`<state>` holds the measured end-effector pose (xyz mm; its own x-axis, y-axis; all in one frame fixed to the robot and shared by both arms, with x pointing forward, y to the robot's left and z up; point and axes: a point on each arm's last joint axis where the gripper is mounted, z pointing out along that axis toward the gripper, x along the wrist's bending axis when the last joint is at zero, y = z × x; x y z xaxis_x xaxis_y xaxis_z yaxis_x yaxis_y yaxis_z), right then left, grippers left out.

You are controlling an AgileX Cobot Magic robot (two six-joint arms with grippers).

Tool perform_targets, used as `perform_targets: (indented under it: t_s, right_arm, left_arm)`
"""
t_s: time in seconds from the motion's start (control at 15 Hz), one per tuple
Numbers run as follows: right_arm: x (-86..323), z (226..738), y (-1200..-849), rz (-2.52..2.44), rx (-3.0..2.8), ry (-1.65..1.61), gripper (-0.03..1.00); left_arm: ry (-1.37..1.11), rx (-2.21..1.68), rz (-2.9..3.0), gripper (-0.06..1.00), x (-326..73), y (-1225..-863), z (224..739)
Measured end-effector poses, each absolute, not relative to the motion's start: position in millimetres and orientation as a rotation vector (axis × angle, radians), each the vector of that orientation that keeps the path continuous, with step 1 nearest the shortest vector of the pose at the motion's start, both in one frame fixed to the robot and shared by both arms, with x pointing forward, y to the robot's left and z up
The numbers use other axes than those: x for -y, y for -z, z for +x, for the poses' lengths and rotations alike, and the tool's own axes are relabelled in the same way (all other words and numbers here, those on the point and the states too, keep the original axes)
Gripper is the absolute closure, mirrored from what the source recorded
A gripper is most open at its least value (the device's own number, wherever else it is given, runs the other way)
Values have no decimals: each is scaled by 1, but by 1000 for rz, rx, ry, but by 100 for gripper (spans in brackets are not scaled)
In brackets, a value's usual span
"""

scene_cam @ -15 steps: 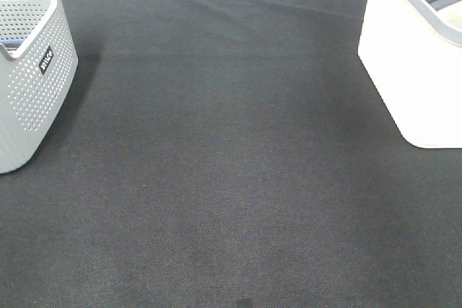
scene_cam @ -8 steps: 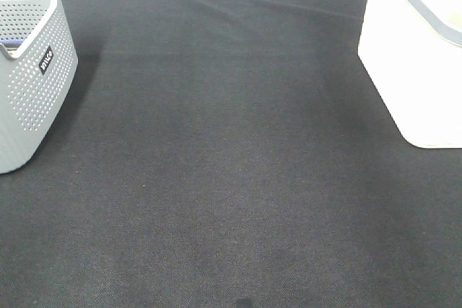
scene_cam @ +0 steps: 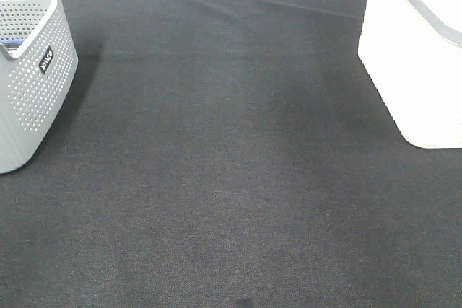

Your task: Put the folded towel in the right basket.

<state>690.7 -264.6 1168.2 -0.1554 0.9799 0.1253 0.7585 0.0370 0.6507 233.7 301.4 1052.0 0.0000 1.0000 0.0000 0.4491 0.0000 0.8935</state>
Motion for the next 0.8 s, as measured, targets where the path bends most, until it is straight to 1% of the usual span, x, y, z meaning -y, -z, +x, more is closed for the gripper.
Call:
perform_targets:
  t_s: [0.2,0.33,0.47,0.53,0.8]
  right_arm:
    - [265,656,-1175,1802,-1995,-808,22]
    - [268,620,-1174,1834,-2023,-734,22]
    - [273,577,-1159,1885,-2071,-624,22]
    - [275,542,-1149,1912,-2097,-572,22]
    - [280,445,-1095,2013,-2190,-420,22]
  left_arm:
    - [-952,-1543,1543,-3,-301,-1052,234]
    - [-952,-1543,1543,-3,-301,-1052,234]
    - [-952,-1543,1543,-3,-301,-1052,234]
    - [-952,-1543,1543,-3,-301,-1052,234]
    - [-952,-1543,1543,-3,-301,-1052,234]
